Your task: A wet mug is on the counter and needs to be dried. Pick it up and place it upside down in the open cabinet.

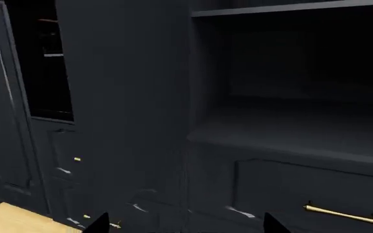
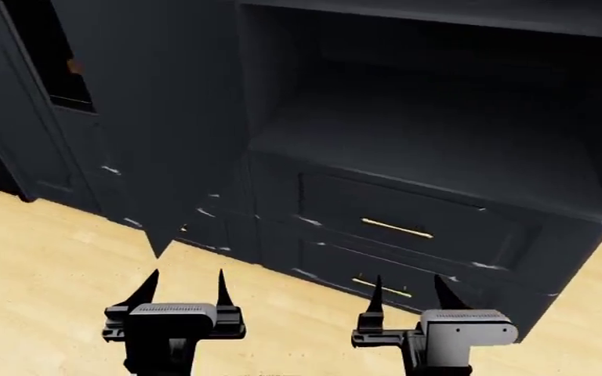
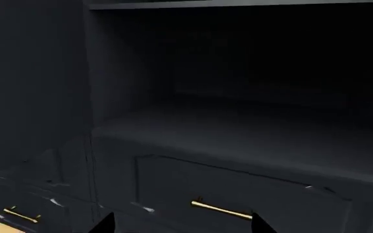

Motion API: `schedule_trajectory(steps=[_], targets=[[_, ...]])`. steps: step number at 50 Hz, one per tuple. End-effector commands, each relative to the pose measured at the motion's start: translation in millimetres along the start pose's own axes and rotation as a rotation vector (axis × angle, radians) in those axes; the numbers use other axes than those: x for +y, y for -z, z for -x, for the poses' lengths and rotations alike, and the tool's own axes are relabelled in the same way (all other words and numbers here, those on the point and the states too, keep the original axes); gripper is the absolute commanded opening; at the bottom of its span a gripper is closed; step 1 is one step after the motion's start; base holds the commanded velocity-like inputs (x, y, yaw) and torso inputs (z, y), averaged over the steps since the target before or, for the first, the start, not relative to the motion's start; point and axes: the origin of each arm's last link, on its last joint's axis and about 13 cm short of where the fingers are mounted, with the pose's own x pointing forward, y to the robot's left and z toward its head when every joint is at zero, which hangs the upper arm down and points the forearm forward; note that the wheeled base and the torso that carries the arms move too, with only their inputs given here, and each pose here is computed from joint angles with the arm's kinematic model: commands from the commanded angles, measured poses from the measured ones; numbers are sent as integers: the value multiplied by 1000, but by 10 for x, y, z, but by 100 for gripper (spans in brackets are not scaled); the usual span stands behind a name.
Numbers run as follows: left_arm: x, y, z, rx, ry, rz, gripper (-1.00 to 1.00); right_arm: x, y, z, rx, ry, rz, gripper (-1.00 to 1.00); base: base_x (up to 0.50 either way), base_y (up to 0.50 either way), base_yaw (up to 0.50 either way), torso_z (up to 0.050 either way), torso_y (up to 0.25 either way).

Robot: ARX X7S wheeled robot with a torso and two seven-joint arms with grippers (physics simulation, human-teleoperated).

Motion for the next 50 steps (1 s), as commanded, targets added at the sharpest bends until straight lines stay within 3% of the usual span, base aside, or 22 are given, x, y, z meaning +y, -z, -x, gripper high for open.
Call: schedule_trajectory(steps=[1,50], targets=[[4,3,-17,0,-1,1,100,1,4,-15,2,0,1,100,-18,-7,500,0,0],[15,2,-15,3,-2,6,100,29,22,-8,7,-14,11,100,-39,-26,500,0,0]])
